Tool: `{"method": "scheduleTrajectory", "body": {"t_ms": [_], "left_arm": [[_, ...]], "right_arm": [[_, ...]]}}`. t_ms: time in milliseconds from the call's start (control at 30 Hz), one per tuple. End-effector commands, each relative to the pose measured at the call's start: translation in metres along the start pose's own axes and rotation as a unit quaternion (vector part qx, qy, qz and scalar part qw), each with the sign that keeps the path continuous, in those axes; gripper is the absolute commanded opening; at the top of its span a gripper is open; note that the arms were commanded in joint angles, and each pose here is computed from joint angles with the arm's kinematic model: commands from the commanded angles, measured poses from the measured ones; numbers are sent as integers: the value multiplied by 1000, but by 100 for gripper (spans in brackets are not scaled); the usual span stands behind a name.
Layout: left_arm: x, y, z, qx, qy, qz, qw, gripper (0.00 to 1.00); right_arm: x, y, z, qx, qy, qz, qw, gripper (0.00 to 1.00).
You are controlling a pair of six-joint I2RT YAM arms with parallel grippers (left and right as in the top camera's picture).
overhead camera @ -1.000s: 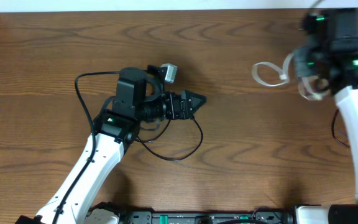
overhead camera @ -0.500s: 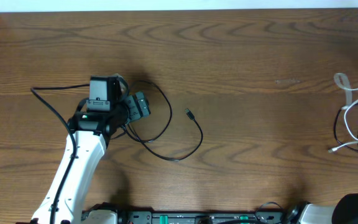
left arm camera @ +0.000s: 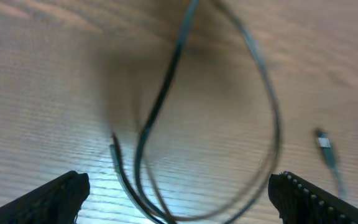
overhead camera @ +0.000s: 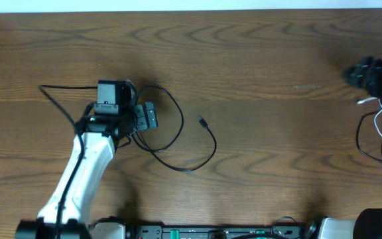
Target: Untangle cables
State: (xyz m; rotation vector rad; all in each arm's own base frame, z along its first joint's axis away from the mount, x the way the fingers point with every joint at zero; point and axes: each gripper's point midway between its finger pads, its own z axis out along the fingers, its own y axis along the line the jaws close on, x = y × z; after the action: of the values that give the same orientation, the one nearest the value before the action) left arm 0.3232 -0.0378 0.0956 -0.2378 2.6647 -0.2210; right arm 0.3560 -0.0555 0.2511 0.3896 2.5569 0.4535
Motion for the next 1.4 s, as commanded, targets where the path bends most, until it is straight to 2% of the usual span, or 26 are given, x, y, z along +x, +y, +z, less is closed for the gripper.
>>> {"method": "scheduleTrajectory", "body": {"t_ms": [0, 67, 167, 233, 267, 300, 467, 567, 600, 633, 700, 867, 1033, 1167, 1367], "left_arm": [[5, 19, 24, -46, 23, 16, 999, 97], [7, 20, 37, -49, 34, 15, 998, 97], [13, 18, 53, -38, 52, 14, 998, 86], [15, 11, 58, -17, 60, 12, 998, 60], [15, 4, 58, 3, 61, 12, 998, 26], [14, -3, 57, 21, 61, 11, 998, 9], [5, -58, 28, 174, 56, 13, 983, 7], [0, -104, -10, 302, 41, 37, 952, 7], [-1, -114, -19, 325, 35, 46, 944, 7], [-2, -133, -41, 368, 20, 70, 927, 7], [-2, -150, -63, 401, 0, 99, 911, 8], [5, -182, -110, 443, -48, 164, 880, 7], [33, -210, -147, 477, -57, 227, 847, 8], [53, -211, -138, 459, -27, 241, 855, 8], [69, -213, -135, 456, -16, 278, 845, 8]], "right_arm": [[15, 44, 7, -50, 28, -76, 995, 73], [20, 57, 11, -59, 38, -92, 993, 72], [29, 75, 16, -66, 49, -119, 990, 67], [33, 81, 19, -57, 55, -135, 988, 67], [36, 85, 21, -51, 58, -144, 987, 67], [38, 87, 23, -46, 60, -152, 986, 67], [50, 107, 28, -53, 73, -183, 979, 69], [62, 128, 31, -76, 84, -207, 972, 74], [65, 134, 31, -80, 86, -214, 970, 75], [71, 144, 33, -88, 89, -228, 966, 75], [77, 155, 34, -97, 91, -243, 961, 76], [93, 191, 32, -151, 95, -276, 944, 77], [114, 227, 23, -226, 116, -274, 927, 77], [127, 231, 22, -225, 149, -228, 936, 76], [152, 232, 41, -205, 201, -132, 949, 78]]}}
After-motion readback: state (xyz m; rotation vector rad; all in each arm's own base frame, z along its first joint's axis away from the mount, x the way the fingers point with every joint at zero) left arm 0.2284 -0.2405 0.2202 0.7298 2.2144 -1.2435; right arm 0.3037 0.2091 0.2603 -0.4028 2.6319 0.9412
